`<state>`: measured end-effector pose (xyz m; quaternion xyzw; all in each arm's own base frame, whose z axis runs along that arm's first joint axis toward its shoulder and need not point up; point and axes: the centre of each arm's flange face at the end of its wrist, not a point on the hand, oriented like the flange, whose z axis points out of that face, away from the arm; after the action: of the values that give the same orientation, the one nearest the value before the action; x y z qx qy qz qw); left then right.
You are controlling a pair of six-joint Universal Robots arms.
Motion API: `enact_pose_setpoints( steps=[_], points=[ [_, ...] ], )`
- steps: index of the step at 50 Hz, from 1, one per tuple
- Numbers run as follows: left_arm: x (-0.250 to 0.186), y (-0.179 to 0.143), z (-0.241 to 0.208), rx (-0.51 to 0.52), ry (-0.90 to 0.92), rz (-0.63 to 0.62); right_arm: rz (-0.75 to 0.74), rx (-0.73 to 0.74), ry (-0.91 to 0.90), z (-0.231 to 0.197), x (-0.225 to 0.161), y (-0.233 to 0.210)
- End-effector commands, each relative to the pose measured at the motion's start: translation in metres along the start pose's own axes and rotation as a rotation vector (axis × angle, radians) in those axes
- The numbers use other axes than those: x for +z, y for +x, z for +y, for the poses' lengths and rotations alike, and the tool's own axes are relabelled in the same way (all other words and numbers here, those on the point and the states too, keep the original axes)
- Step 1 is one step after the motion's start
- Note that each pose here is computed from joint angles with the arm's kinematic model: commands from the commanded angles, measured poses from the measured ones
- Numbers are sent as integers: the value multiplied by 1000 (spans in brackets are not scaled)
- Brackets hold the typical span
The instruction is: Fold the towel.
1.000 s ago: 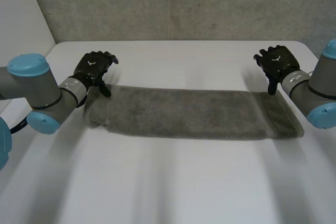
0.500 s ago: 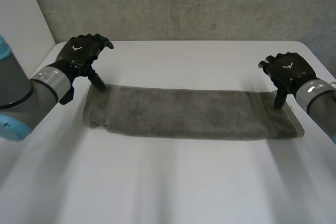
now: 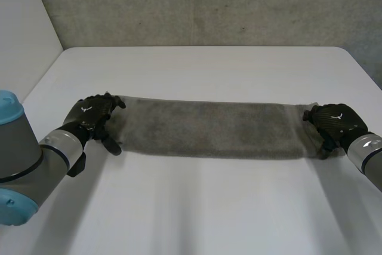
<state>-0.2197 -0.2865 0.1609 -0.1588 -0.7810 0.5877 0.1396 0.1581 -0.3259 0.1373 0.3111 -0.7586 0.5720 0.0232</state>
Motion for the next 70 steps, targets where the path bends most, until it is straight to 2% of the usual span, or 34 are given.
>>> enact_pose_setpoints(
  steps=[1, 19, 32, 37, 39, 40, 42, 45, 47, 51, 53, 55, 56, 58, 59, 61, 62, 63, 64, 66, 67, 69, 70],
  points=[
    [1, -2, 3, -14, 41, -6, 37, -41, -17, 18, 12, 12],
    [0, -2, 6, -15, 67, -8, 12, -42, -49, 32, 21, 7],
    [-1, -6, 8, -20, 62, -18, 12, -42, 3, 27, 25, 26],
    [-1, -6, 7, -21, 63, -20, 98, -48, 19, 22, 28, 57],
    [-1, -6, 7, -20, 62, -18, 200, -64, 38, 17, 31, 99],
    [0, -6, 7, -20, 65, -20, 200, -64, 38, 17, 31, 100],
    [0, -6, 7, -20, 66, -20, 295, -83, 56, 11, 28, 139],
    [0, -6, 7, -20, 66, -20, 334, -100, 72, 2, 24, 156],
    [0, -6, 7, -20, 64, -21, 368, -127, 104, -20, 18, 172],
    [0, -6, 8, -21, 63, -21, 369, -140, 125, -41, 14, 178],
    [0, -6, 8, -21, 63, -20, 343, -139, 139, -53, 12, 170],
    [-1, -6, 8, -21, 61, -18, 235, -174, 225, -95, 12, 122],
    [-1, -6, 8, -21, 61, -18, 234, -174, 225, -95, 12, 122],
    [-1, -6, 9, -21, 59, -18, 93, -212, 304, -125, 13, 56],
    [-2, -5, 9, -21, 58, -18, 92, -212, 305, -125, 13, 56],
    [-2, -5, 9, -21, 58, -18, -49, -239, 359, -143, 8, -14],
    [-2, -5, 10, -22, 55, -18, -50, -239, 359, -143, 8, -14],
    [-2, -5, 11, -22, 52, -18, -117, -253, 378, -149, 5, -50],
    [-2, -5, 11, -22, 52, -18, -118, -253, 378, -149, 5, -50],
    [-3, -5, 12, -21, 50, -16, -249, -282, 405, -154, -6, -124],
    [-3, -5, 12, -21, 50, -16, -250, -283, 405, -154, -6, -125],
    [-3, -3, 12, -20, 50, -13, -358, -316, 408, -146, -17, -185],
    [-3, -3, 11, -17, 56, -12, -358, -316, 408, -146, -17, -186]
  ],
)
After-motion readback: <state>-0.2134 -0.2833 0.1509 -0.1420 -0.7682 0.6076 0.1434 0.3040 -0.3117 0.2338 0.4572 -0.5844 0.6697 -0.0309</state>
